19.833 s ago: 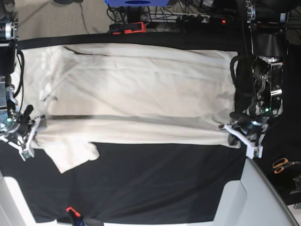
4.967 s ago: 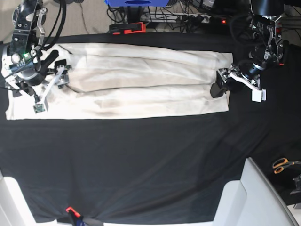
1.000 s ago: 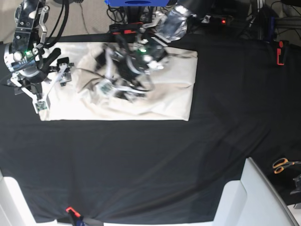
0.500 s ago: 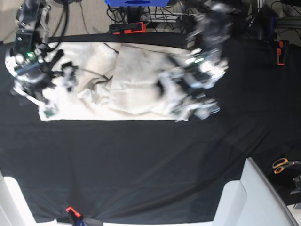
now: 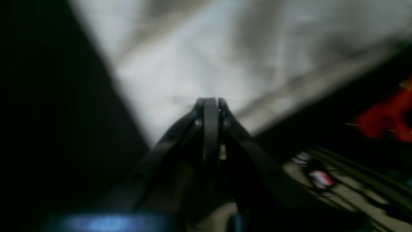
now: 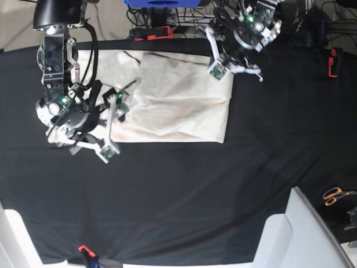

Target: Fold the T-shirt properly

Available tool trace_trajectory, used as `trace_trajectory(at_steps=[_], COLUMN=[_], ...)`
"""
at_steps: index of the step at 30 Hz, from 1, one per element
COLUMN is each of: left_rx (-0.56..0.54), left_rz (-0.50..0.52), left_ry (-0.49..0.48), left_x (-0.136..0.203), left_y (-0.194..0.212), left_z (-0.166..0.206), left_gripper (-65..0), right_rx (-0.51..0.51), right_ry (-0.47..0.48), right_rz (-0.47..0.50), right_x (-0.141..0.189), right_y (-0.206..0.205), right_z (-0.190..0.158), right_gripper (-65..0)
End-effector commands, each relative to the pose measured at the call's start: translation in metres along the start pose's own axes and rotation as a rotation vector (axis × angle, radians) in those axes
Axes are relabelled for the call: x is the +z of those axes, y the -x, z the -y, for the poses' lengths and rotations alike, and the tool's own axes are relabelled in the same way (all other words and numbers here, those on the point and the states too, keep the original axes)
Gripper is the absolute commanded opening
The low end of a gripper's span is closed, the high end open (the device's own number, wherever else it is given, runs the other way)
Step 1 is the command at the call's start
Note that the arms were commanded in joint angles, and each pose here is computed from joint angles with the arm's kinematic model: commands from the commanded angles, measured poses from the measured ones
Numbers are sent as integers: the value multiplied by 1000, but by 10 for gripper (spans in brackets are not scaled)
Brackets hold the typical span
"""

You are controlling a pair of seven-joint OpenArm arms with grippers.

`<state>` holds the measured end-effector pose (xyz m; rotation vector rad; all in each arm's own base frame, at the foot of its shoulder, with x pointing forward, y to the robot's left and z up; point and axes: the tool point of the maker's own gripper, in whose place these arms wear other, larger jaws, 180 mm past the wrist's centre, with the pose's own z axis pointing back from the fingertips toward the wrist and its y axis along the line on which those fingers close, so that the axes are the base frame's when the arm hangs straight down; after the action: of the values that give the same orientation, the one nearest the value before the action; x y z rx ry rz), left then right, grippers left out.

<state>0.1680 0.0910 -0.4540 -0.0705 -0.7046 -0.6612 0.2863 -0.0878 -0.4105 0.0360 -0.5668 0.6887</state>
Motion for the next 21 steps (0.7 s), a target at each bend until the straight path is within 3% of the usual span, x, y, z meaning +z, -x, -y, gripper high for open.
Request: trace_trajectory(at_steps=[1,5,14,18,21], left_rx=[-5,-4,-1,3,6], left_rz=[51,45,97,95,93], left_ry=[-18,-17,-29,-29,-32], left_x=[2,1,4,4,4], left_y=[-12,-10,-30,-30,-29], left_z=[-6,-6,-7,-6,-7], left_gripper=[-650,-650,-650,-650,-650], right_rx=[9,-9,-34,-45,-50], right_ry=[0,-67,-125,-154,-165], right_rz=[51,36,30,15,3], right_x=[2,-13,-35,-45,-50], right_y=[-15,-15,-28,-25,-23], right_z=[3,-15,-21,-25,-26], right_gripper=[-135,-135,-141,-263,-320])
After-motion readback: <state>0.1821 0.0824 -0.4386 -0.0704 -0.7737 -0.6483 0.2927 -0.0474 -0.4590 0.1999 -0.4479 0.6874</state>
